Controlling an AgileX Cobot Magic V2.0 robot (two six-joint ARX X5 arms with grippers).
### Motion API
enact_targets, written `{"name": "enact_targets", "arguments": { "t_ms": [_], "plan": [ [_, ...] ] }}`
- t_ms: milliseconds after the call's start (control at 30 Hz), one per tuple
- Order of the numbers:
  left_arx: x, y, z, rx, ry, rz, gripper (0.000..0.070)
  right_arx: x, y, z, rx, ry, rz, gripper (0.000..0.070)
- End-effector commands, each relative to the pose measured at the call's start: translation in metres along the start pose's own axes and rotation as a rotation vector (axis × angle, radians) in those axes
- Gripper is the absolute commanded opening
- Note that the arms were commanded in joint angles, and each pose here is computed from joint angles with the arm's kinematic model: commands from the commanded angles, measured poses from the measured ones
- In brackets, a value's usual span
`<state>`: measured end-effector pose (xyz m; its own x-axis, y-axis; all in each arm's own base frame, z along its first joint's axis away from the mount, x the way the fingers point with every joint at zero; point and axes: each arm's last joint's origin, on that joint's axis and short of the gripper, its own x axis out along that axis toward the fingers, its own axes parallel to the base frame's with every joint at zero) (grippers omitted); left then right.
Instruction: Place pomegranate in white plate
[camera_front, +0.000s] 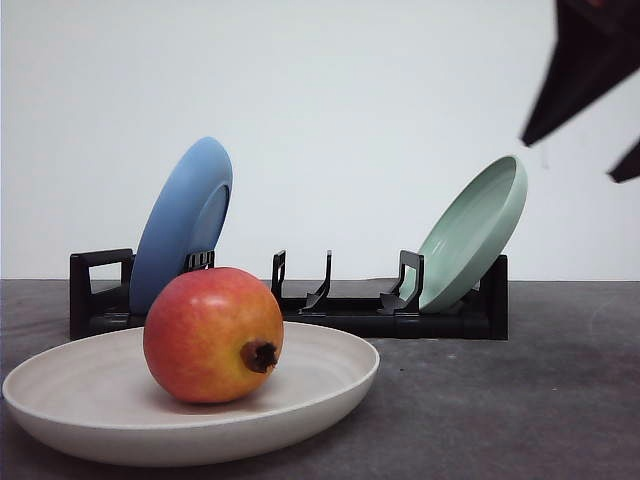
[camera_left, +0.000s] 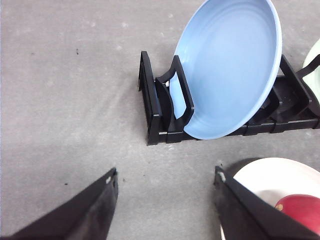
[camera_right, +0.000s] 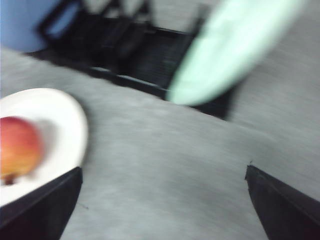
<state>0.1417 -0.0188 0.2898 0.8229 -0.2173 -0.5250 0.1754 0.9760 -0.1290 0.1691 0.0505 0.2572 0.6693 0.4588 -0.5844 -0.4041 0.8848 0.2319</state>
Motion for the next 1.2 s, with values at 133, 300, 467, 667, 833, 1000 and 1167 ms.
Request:
{"name": "enact_targets", "arguments": {
  "t_ms": [133, 300, 467, 667, 833, 1000, 1167],
  "plan": [
    [0.0007, -0.0002, 0.0013, 0.007, -0.002, 0.000, 0.0359, -0.0033, -0.0060, 0.0037, 0.007, -0.032, -0.028, 0.0646],
    [0.0007, -0.0002, 0.0013, 0.004, -0.002, 0.000, 0.0046, -0.0033, -0.0059, 0.0037, 0.007, -0.032, -0.028, 0.0052],
    [0.0007, -0.0002, 0.0016, 0.004, -0.004, 0.000, 0.0000, -0.0033, -0.0060, 0.0042, 0.002, -0.037, -0.029, 0.0016],
    [0.0001, -0.0001, -0.0006, -0.002, 0.016, 0.001, 0.0000, -0.0032, -0.0055, 0.0041, 0.002, -0.036, -0.026, 0.0017],
    [0.0001, -0.0001, -0.0007, -0.002, 0.017, 0.001, 0.0000, -0.0032, -0.0055, 0.0042, 0.001, -0.037, -0.026, 0.0017],
    [0.0001, -0.0001, -0.0007, -0.002, 0.017, 0.001, 0.0000, -0.0032, -0.0055, 0.0042, 0.001, -0.037, -0.026, 0.0017],
    [-0.0010, 0.0001, -0.0014, -0.002, 0.012, 0.003, 0.0000, -0.0032, -0.0055, 0.0042, 0.001, -0.037, -0.026, 0.0017]
  ]
}}
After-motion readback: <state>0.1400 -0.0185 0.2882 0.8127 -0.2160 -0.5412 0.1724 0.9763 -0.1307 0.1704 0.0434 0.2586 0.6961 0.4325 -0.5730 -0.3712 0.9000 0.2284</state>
